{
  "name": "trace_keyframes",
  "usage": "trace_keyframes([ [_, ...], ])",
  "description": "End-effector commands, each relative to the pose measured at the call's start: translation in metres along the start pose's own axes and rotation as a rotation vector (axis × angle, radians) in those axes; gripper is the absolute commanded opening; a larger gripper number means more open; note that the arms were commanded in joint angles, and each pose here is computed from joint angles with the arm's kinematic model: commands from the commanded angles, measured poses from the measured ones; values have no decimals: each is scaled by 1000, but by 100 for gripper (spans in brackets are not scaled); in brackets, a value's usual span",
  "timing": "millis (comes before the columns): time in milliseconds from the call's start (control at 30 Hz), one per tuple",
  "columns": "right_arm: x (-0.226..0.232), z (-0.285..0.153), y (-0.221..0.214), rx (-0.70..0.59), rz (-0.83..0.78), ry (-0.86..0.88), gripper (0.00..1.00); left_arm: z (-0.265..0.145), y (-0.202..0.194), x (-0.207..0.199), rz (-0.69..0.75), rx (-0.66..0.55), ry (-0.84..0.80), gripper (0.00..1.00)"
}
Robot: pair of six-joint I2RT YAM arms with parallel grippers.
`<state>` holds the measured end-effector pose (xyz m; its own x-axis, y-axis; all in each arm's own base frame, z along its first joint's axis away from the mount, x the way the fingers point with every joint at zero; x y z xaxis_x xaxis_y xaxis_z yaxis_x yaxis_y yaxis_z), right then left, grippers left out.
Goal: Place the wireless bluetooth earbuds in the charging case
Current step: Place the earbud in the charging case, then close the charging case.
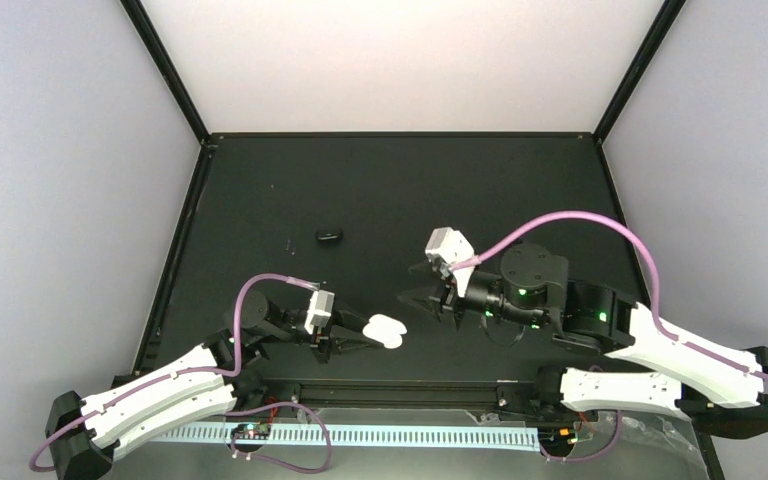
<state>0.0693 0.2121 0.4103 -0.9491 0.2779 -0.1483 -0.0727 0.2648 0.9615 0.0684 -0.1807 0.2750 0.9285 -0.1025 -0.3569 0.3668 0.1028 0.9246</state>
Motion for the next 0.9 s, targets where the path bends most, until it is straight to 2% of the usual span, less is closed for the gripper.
trace_keyframes([
  [0,-22,15,-20,79,82,-247,45,0,24,-14,69,-68,-45,2],
  [267,-21,37,-41,166,107,-224,45,-1,26,-16,74,-78,-47,2],
  [867,-6,51,-49,200,99,-51,45,-8,26,-15,88,-127,15,2],
])
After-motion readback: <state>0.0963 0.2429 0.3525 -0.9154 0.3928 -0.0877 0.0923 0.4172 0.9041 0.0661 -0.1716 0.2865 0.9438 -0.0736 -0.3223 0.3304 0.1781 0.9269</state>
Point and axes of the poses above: each gripper's point midway between its finger pads, its own z axis out along the fingers, its own x axis along the line the jaws close on, y = z × x, the point moved 9 cm from there along -z, back along the fingers, and after that the axes turned 12 degrees about -z, right-handed, at the moved point
